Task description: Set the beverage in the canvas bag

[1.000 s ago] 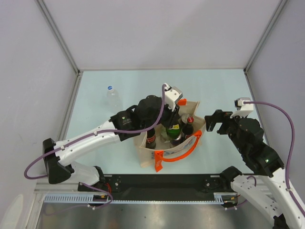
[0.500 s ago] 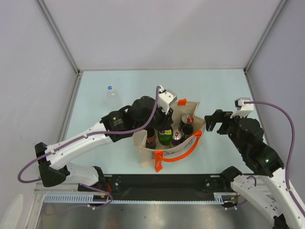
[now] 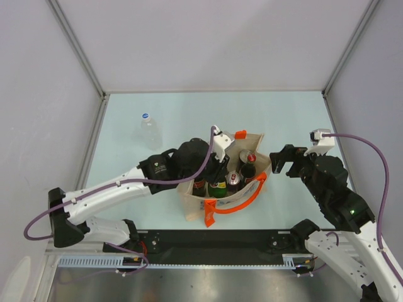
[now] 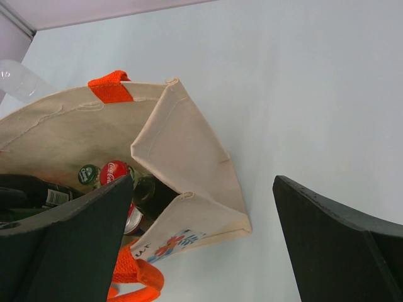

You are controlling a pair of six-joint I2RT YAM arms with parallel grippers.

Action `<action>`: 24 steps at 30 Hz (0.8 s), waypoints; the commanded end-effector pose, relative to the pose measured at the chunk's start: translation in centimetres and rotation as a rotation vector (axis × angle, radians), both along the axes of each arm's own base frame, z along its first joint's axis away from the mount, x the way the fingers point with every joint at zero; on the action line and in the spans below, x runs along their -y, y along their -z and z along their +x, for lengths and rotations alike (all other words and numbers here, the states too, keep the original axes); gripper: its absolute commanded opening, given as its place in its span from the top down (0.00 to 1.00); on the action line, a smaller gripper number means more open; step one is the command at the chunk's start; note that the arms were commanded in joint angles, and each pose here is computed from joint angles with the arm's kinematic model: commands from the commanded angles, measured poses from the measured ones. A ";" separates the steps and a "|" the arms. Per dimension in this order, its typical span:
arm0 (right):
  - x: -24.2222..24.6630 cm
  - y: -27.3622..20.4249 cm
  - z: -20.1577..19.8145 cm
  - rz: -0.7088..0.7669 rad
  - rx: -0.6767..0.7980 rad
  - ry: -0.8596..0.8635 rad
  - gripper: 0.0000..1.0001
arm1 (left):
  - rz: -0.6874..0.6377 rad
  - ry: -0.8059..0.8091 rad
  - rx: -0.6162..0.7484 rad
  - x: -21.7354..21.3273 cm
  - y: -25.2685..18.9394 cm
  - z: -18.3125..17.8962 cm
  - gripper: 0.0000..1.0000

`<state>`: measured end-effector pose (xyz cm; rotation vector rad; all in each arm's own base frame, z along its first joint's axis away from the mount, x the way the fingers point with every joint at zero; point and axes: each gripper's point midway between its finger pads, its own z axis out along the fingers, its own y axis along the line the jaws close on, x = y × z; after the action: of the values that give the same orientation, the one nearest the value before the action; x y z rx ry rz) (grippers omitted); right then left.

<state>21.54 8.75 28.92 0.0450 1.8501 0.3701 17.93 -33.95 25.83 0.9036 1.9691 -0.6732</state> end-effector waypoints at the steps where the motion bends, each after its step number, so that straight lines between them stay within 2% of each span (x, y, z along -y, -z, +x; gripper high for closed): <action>1: 0.0 -0.2 0.1 0.009 0.009 0.001 0.00 | -0.216 0.032 0.108 2.6 -5.5 0.5 1.00; 15: 0.0 0.1 0.1 -0.002 0.005 0.004 0.00 | -0.189 0.055 0.063 3.6 -1.0 0.2 0.99; 16: 0.1 0.2 0.1 -0.003 0.004 0.006 0.00 | -0.188 0.052 0.060 3.6 -0.9 0.2 0.91; 19: 0.0 0.1 0.1 0.001 0.004 0.005 0.00 | -0.184 0.039 0.059 3.2 -0.7 0.2 0.78; 21: -0.1 0.0 0.2 0.007 0.005 0.000 0.00 | -0.180 0.034 0.057 3.0 -0.4 0.2 0.75; 24: -0.1 -0.1 0.1 0.007 0.007 0.000 0.00 | -0.171 0.028 0.052 2.8 -0.1 0.2 0.64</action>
<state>21.56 8.79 28.39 0.0416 1.8622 0.3659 17.88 -35.13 20.69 0.9416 1.9792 -0.6810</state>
